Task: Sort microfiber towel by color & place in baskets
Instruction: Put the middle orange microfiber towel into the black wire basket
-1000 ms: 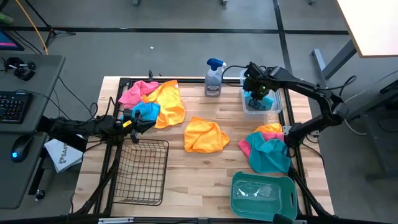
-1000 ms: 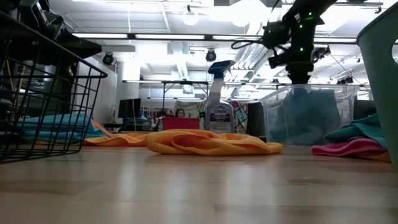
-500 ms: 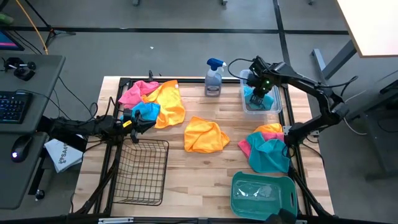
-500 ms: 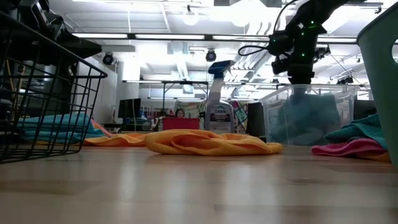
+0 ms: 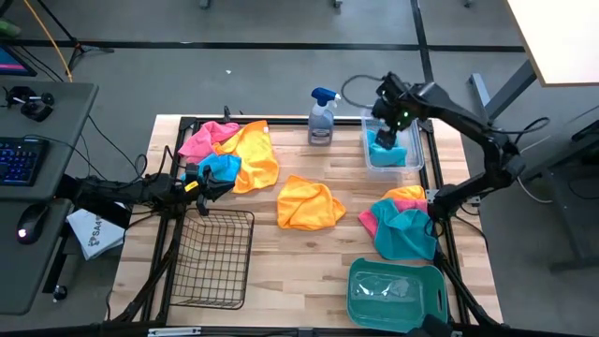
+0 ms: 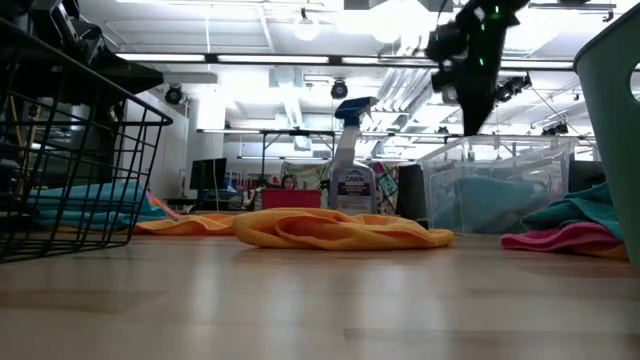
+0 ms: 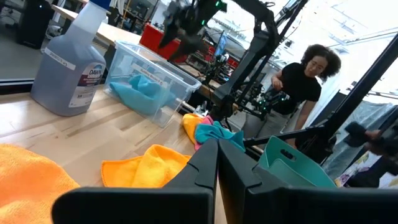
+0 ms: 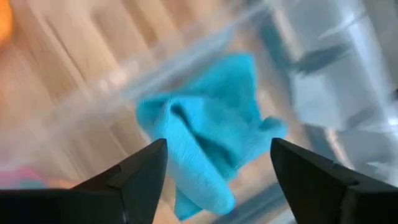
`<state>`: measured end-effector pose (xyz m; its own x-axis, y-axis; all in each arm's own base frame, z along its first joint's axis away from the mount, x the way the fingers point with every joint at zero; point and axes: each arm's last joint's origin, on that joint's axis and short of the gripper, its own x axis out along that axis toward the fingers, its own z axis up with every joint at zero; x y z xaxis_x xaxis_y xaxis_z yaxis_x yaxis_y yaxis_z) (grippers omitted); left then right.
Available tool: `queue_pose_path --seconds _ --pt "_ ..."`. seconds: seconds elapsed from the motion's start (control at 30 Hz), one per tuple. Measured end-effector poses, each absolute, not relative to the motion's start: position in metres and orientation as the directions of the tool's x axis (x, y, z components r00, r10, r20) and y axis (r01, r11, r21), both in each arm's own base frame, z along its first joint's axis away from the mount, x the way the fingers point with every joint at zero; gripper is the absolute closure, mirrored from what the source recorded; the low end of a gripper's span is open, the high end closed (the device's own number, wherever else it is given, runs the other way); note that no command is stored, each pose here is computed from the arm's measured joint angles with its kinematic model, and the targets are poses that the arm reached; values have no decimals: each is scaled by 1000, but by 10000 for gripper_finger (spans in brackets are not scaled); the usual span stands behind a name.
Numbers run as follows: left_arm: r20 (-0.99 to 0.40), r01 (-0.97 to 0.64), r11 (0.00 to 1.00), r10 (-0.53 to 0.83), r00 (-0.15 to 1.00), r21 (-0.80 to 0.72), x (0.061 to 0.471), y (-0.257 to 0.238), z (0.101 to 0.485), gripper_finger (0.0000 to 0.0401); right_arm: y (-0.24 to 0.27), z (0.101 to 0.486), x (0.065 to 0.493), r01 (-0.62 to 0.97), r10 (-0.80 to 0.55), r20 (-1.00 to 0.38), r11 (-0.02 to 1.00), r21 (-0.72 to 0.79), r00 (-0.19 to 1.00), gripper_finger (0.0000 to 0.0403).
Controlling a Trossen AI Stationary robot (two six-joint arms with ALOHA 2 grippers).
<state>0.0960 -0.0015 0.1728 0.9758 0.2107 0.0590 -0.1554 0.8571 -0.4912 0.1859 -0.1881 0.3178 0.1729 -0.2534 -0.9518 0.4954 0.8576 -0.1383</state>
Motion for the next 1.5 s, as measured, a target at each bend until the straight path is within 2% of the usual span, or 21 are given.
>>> queue_pose_path --seconds 0.07,0.13,0.23,0.3,0.4,0.53,0.67,0.87,1.0,1.2,1.5 --pt "59 -156 857 211 976 -491 96 -2 173 401 -187 339 190 525 -255 -933 847 -88 255 113" --pt "58 -156 857 211 976 -491 96 -2 173 401 -181 359 197 546 -211 -894 837 45 396 112" --pt "59 -155 857 211 976 -491 96 -2 173 401 -162 383 218 467 -96 -800 850 244 592 112" --pt "58 -156 857 211 976 -491 96 -2 173 401 -140 390 237 376 -49 -761 888 263 647 112" --pt "59 -156 857 211 976 -491 96 -2 173 401 -99 387 266 227 2 -741 951 209 671 112" --pt "59 -155 857 211 976 -491 96 -2 173 401 -51 360 299 117 3 -761 988 103 648 112" --pt "58 -156 857 211 976 -491 96 -2 173 401 -21 322 326 79 -2 -817 995 53 577 112" --pt "59 -155 857 210 976 -491 96 -2 173 401 -4 257 360 53 -42 -910 998 -22 412 111" --pt "59 -156 857 211 976 -491 96 -2 173 401 -5 220 378 50 -111 -931 994 -100 347 112" --pt "59 -156 857 211 976 -491 96 -2 173 401 -6 186 398 24 -123 -928 992 -123 350 112" --pt "58 -156 857 211 976 -491 96 -2 173 401 -6 157 412 5 -141 -926 989 -149 350 112"
